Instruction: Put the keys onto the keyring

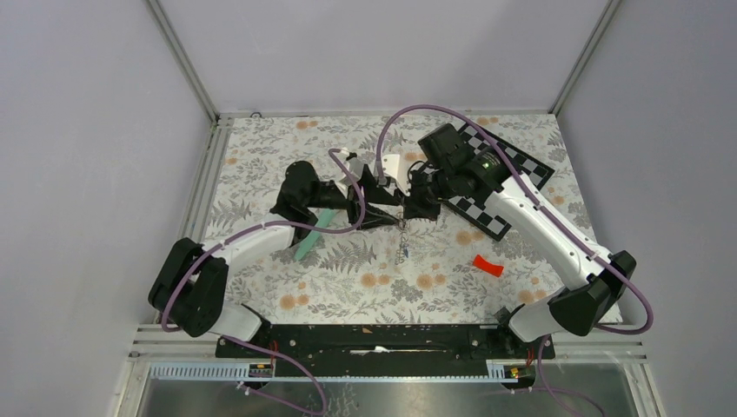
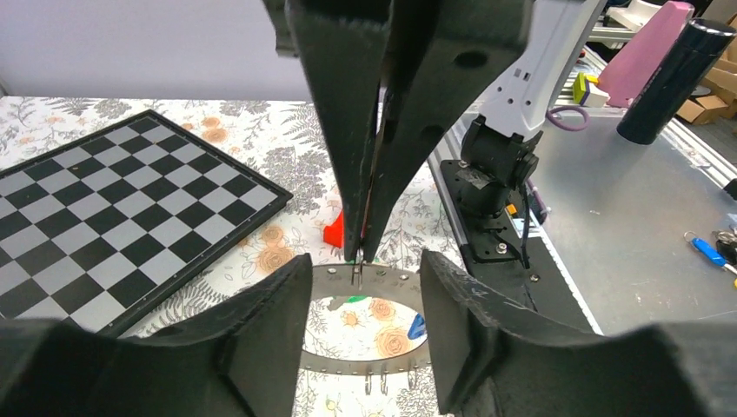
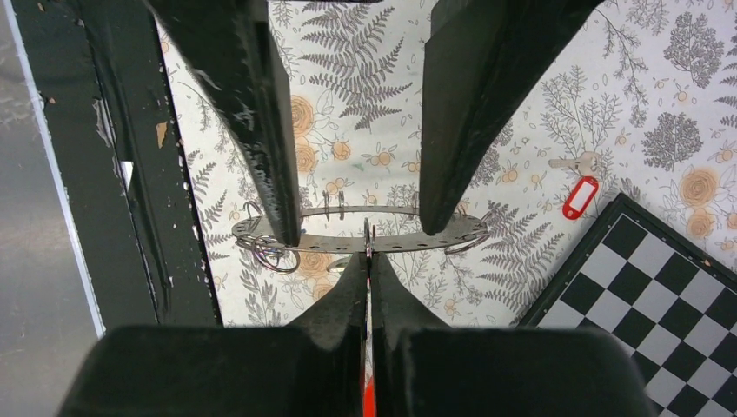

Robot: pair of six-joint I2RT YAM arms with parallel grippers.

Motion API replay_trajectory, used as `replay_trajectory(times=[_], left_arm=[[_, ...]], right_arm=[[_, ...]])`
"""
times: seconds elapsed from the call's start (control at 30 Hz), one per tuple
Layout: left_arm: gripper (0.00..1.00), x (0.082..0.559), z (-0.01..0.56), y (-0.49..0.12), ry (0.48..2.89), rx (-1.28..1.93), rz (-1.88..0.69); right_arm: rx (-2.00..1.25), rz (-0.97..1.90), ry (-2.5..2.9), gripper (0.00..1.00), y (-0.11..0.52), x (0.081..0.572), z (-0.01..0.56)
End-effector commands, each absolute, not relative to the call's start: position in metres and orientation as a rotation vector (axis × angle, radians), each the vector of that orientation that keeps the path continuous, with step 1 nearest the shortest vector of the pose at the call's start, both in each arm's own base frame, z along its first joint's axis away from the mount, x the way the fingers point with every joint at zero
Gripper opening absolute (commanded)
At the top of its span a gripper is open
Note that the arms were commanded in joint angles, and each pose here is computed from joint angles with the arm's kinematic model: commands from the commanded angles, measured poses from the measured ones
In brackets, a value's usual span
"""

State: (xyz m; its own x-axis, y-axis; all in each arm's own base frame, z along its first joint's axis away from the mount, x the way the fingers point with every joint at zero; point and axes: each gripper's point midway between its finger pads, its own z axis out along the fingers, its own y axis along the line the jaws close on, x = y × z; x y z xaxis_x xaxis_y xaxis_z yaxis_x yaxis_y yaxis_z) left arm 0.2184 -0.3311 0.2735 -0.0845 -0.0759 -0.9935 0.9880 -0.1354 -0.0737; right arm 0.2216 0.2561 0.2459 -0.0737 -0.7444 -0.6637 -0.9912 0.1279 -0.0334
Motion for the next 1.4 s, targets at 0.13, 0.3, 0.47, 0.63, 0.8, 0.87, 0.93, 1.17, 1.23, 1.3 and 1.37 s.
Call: replay_trajectory(times=[0.13,0.3,0.47,0.63,0.8,0.87,0.93,1.17,1.23,1.3,1.37], left_arm=[[0.48,0.224,0.275,-0.338,1.102,1.232,-1.388],[0.38,0.222,0.276,-0.34,1.095,1.202,-1.415],[0.33,0.22,0.275,-0.341,1.09,1.2,-1.425],[0.25,0.218,0.274,-0.342,1.091,1.205,-1.432],[0.15,0.216,0.272,-0.343,1.097,1.216,-1.441],[0.13,0.216,0.27,-0.344,1.103,1.219,-1.443],[0.11,0.215,0.269,-0.344,1.106,1.222,-1.445],[0.0,0.21,0.265,-0.347,1.109,1.247,-1.462],[0.0,0.208,0.267,-0.346,1.11,1.241,-1.47],[0.0,0.206,0.273,-0.344,1.097,1.217,-1.479],[0.0,0.203,0.28,-0.339,1.067,1.195,-1.486]], right_arm=[[-1.694,0.558,1.849,0.0,0.256,0.221,0.262],[-1.698,0.574,1.862,0.0,0.258,0.22,0.256],[-1.695,0.588,1.857,0.0,0.26,0.219,0.253],[-1.687,0.594,1.852,0.0,0.261,0.219,0.254],[-1.682,0.595,1.849,0.0,0.261,0.219,0.255],[-1.679,0.591,1.847,0.0,0.26,0.22,0.255],[-1.676,0.587,1.847,0.0,0.26,0.22,0.255],[-1.661,0.589,1.846,0.0,0.261,0.221,0.256],[-1.648,0.582,1.851,0.0,0.261,0.223,0.255],[-1.628,0.574,1.848,0.02,0.261,0.224,0.255],[-1.602,0.567,1.839,0.09,0.261,0.226,0.255]])
